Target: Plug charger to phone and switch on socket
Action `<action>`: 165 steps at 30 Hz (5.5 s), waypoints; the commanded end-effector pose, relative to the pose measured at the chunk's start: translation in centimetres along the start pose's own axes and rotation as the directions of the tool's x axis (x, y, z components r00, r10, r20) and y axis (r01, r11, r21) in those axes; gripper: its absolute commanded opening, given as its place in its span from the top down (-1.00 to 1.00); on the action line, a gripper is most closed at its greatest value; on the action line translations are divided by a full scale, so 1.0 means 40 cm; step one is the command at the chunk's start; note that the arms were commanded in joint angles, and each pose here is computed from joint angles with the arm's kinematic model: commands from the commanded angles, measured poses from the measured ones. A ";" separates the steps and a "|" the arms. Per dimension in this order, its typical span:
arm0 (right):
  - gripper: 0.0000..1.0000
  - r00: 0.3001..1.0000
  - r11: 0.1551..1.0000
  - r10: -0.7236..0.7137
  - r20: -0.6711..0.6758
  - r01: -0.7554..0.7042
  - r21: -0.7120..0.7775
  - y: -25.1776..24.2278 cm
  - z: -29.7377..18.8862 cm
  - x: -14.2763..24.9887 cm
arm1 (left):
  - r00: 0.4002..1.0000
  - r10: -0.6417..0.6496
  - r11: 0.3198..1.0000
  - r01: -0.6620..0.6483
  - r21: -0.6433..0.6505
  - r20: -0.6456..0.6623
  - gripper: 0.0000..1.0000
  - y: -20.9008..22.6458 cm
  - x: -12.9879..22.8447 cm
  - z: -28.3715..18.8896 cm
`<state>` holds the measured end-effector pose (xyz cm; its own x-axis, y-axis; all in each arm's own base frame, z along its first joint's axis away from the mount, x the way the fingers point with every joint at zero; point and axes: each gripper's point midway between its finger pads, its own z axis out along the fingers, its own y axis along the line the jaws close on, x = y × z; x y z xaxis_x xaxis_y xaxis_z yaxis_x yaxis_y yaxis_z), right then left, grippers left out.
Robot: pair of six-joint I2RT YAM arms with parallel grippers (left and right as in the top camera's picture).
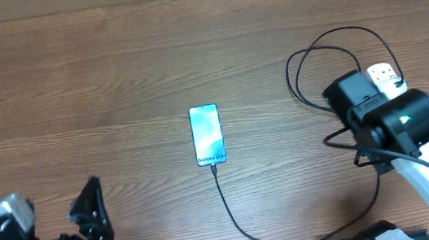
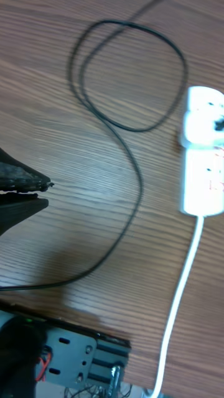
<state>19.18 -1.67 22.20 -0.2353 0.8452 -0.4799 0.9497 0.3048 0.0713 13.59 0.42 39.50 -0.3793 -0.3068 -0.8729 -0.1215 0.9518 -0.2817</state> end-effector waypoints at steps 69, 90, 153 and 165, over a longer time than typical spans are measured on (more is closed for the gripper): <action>0.92 0.880 0.986 -0.167 -0.446 0.141 -0.090 0.203 0.646 -0.275 | 0.988 -0.089 0.967 0.056 -0.248 -0.123 -0.99 0.112 0.157 0.138; 0.92 0.861 0.983 -0.164 -0.481 0.100 -0.155 0.278 0.627 -0.221 | 0.988 -0.089 0.967 0.056 -0.248 -0.124 -0.99 0.112 0.158 0.138; 0.92 0.805 0.952 -0.299 -0.512 0.214 -0.219 0.286 0.633 -0.247 | 0.988 -0.090 0.968 0.057 -0.242 -0.127 -0.99 0.109 0.159 0.138; 0.92 0.751 0.951 -0.309 -0.583 0.250 -0.181 0.267 0.672 -0.175 | 0.988 -0.090 0.969 0.057 -0.242 -0.128 -0.99 0.109 0.159 0.138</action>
<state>35.93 -18.30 3.60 -0.5610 0.8238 0.0811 0.8277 0.5568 0.0693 15.68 2.56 30.55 -0.4871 -0.3813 -0.7857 -0.3551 0.9084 -0.2207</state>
